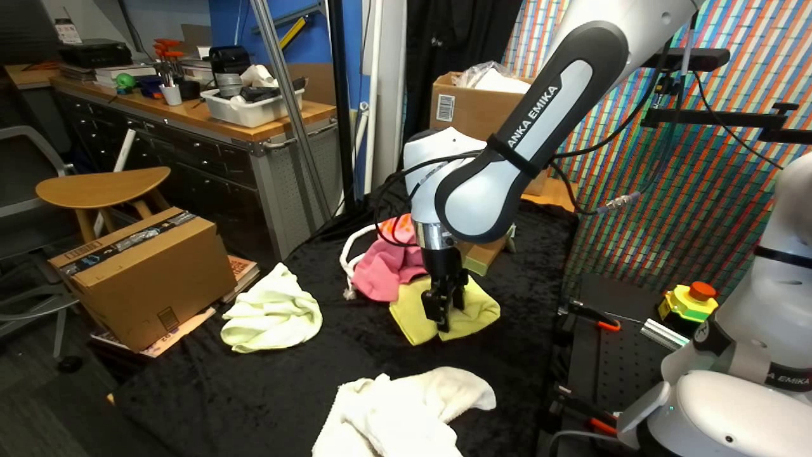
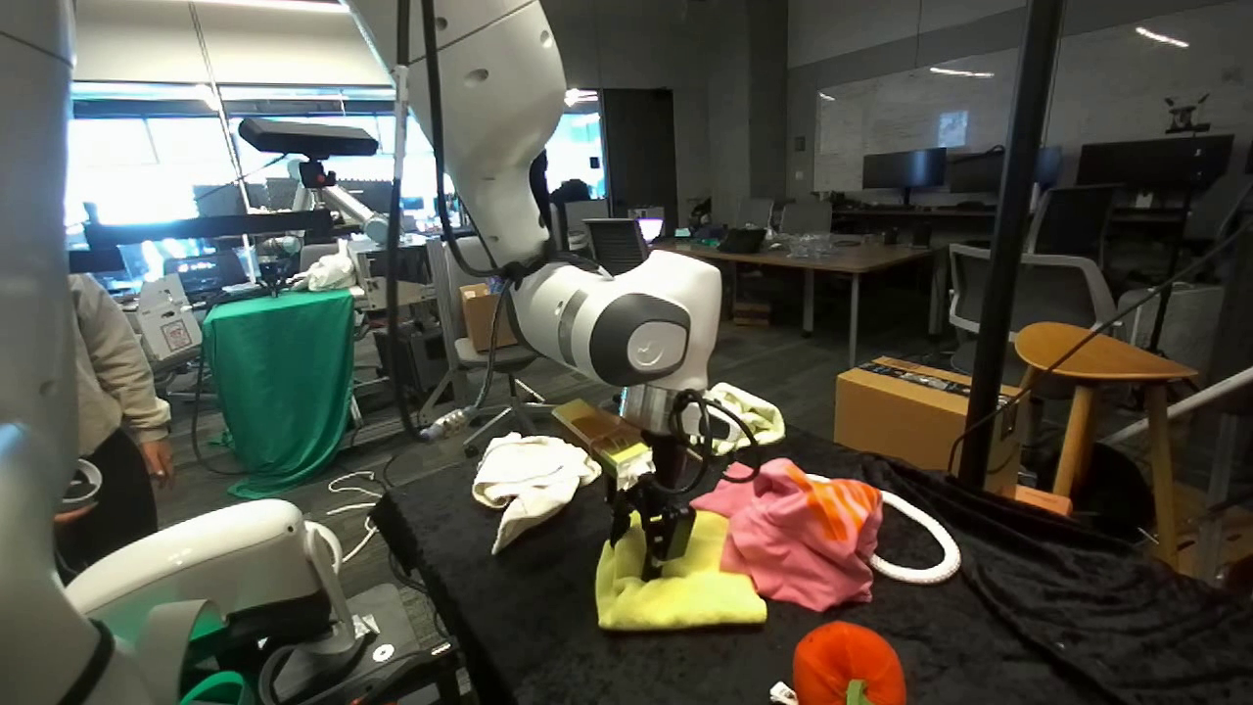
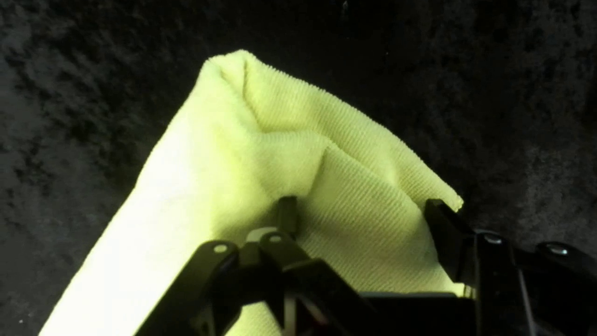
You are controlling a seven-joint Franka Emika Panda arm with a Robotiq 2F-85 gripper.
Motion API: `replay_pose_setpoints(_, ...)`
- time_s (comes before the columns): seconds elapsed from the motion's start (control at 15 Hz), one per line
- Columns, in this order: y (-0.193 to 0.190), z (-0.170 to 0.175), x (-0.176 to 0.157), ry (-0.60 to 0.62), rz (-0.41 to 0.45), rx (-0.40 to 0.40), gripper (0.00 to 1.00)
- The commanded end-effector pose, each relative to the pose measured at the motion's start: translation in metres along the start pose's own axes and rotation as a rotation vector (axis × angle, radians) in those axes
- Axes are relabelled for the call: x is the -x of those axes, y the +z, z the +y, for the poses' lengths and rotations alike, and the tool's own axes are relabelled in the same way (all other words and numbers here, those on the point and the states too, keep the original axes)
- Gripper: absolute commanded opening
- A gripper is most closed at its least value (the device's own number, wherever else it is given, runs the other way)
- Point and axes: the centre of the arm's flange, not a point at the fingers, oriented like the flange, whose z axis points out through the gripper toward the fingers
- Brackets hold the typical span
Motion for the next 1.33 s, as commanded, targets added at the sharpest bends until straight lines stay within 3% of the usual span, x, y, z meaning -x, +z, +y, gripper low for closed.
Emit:
replay_pose_setpoints(0.0, -0.003, 0.002, -0.004, -0.004, 0.026, -0.007, 0.52)
replay_pose_setpoints(0.13, -0.006, 0.002, -0.003, -0.005, 0.034, 0.001, 0.4)
replay_pose_setpoints(0.2, -0.008, 0.002, -0.002, -0.005, 0.036, 0.003, 0.41)
replay_pose_setpoints(0.27, -0.01, 0.001, -0.001, -0.006, 0.039, 0.009, 0.22)
replay_pose_setpoints(0.4, -0.018, 0.0, 0.002, -0.004, 0.036, 0.019, 0.09)
replay_pose_setpoints(0.53, -0.023, -0.002, 0.005, -0.01, 0.016, 0.024, 0.06)
replay_pose_setpoints(0.87, -0.025, -0.011, 0.01, -0.021, -0.007, 0.061, 0.08)
replay_pose_setpoints(1.27, -0.064, -0.02, 0.026, -0.069, 0.002, 0.115, 0.08)
